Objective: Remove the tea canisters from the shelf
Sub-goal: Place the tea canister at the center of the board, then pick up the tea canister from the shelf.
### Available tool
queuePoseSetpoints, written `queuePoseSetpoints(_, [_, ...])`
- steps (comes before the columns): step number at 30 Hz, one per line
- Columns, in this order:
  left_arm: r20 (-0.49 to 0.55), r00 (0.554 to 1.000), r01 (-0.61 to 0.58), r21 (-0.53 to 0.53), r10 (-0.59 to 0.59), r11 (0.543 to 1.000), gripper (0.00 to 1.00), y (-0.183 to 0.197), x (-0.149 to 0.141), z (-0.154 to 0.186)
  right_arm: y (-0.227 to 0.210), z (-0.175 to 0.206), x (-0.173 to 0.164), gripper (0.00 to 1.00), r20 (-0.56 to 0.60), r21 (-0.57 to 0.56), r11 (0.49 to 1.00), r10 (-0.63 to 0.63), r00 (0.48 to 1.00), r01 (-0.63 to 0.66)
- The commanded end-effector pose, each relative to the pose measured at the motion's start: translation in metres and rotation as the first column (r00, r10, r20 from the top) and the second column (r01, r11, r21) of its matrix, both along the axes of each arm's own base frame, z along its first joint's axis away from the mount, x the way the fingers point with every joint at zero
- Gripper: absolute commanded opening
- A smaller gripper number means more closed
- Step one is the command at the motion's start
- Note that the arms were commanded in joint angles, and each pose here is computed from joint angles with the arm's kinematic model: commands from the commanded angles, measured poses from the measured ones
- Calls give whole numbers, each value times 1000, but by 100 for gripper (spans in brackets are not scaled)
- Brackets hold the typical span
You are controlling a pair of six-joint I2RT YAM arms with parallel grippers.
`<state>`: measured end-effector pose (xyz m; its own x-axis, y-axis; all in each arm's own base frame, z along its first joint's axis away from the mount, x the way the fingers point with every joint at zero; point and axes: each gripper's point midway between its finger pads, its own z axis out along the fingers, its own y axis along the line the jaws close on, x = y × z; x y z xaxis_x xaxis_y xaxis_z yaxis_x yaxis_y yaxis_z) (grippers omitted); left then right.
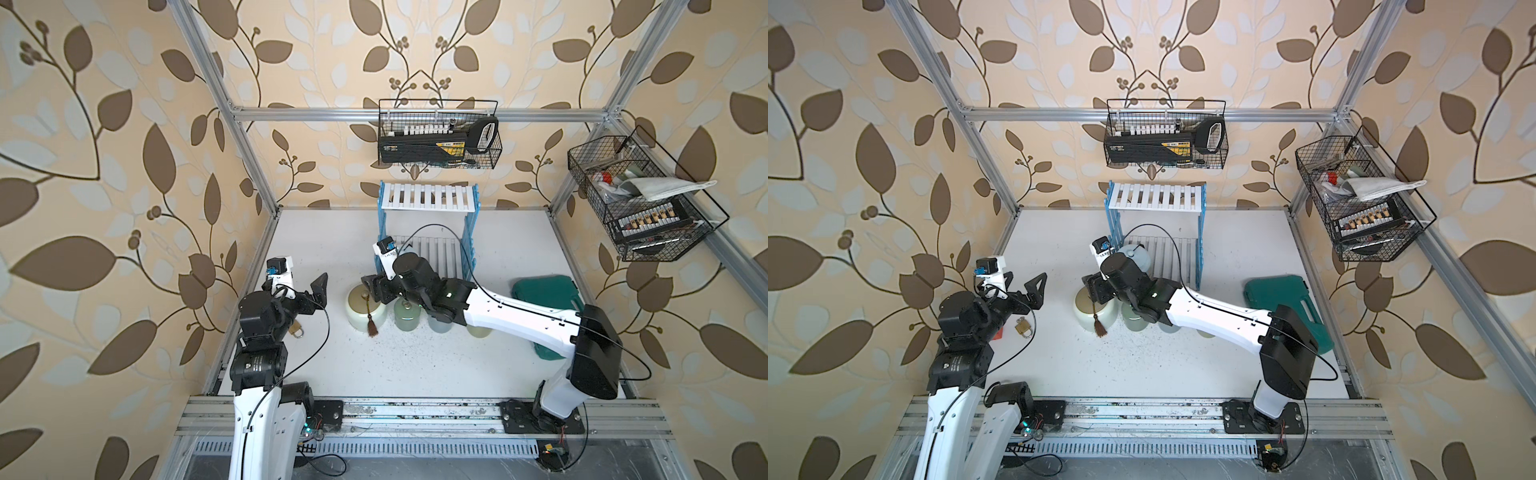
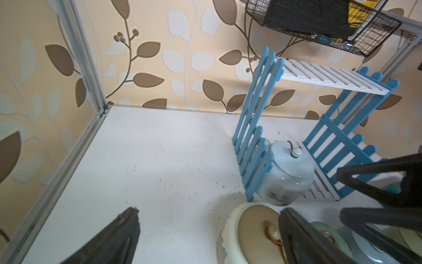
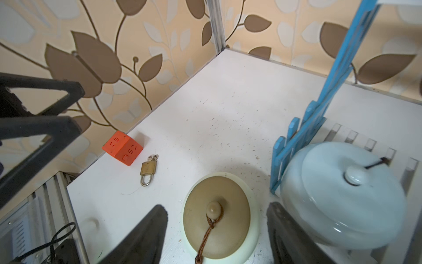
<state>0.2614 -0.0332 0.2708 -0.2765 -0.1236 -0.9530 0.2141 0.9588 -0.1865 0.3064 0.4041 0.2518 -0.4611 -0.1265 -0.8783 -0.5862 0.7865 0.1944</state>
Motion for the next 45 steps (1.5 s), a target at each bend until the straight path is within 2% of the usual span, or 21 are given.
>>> queuePoseSetpoints(1, [51,992,115,12,-116,993,99,-19,3,24,-32,-8,0,77,7,-89,993,-75,997,76])
queuePoseSetpoints(5, [-19,976,216,11,-216,976,99,-32,11,24,-63,1,-2,87,32,-116,984,-131,991,134])
queuePoseSetpoints(11, [-53,937,348,74,-344,935,99,-47,22,36,-108,13,-7,99,84,-165,962,-205,975,217])
queuePoseSetpoints(19, [-71,860,510,101,-506,854,99,-75,42,48,-167,30,-20,99,139,-185,939,-268,953,291])
queuePoseSetpoints(30, [-108,751,656,237,-651,717,98,-120,81,36,-249,47,-39,99,235,-218,886,-361,903,410])
queuePoseSetpoints(34, [-141,673,728,300,-726,617,98,-136,88,29,-276,48,-46,99,280,-236,864,-377,883,444])
queuePoseSetpoints(38, [-165,620,773,295,-767,562,98,-146,94,26,-299,42,-53,99,306,-251,840,-403,863,481])
queuePoseSetpoints(40, [-193,598,793,281,-778,540,98,-151,102,15,-308,37,-56,99,324,-258,827,-413,851,500])
queuePoseSetpoints(45, [-246,563,823,256,-789,507,98,-163,110,-3,-322,31,-61,99,346,-246,808,-442,828,535])
